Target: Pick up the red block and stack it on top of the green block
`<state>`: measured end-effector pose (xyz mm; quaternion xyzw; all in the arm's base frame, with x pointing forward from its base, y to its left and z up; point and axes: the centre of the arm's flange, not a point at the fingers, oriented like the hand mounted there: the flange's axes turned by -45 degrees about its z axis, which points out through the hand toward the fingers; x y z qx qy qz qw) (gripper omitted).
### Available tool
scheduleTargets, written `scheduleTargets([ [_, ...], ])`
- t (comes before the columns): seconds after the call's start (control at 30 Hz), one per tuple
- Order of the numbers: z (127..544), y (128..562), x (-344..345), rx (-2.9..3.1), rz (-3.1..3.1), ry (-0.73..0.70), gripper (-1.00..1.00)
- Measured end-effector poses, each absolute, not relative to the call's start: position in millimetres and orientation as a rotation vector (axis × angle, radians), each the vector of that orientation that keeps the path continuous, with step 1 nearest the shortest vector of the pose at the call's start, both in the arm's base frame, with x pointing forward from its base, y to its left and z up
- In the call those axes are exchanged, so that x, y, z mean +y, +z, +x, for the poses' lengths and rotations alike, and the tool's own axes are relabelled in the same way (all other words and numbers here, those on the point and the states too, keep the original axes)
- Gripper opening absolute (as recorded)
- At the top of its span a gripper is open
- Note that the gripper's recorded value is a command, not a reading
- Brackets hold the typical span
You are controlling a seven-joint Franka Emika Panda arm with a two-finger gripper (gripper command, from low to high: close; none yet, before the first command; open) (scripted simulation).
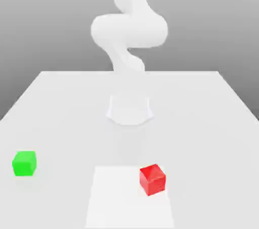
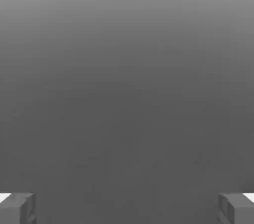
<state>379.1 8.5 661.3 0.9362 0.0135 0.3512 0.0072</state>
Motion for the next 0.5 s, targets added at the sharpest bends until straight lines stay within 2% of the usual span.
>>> scheduleTargets([
  [0.1, 415, 587, 20, 0.135, 2.963, 0.918, 0.00],
  [0.23, 440, 488, 32, 0.257, 3.002, 0.689, 0.00],
  [0.37, 442, 391, 42, 0.379, 3.033, 0.468, 0.00],
  [0.5, 422, 301, 51, 0.503, 3.056, 0.249, 0.00],
])
